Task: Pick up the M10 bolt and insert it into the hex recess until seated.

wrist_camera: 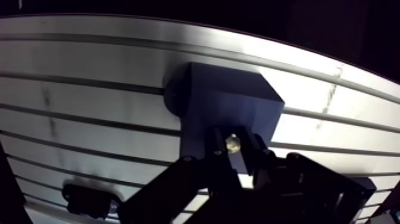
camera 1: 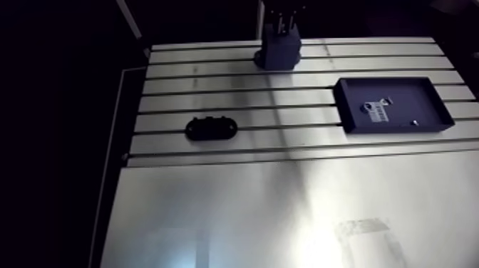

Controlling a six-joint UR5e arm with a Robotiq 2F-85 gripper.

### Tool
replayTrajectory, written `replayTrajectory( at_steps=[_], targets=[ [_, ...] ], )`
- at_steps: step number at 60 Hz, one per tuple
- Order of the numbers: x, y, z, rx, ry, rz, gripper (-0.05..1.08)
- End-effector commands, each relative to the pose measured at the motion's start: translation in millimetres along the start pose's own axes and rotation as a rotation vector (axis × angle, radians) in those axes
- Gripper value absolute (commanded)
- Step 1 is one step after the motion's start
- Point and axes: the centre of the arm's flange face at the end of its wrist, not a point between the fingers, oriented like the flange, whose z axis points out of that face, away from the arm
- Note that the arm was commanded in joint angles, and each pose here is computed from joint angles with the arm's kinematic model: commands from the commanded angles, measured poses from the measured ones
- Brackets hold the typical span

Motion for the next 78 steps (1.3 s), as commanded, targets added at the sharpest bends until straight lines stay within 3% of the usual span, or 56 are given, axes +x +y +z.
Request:
replayTrajectory(
  at_steps=[1, 78],
  targets=[
    [0.1, 0.0, -0.4, -0.002, 0.0, -0.016, 0.72],
    [-1.3, -5.1, -6.5, -0.007, -0.003, -0.348, 0.72]
  ],
)
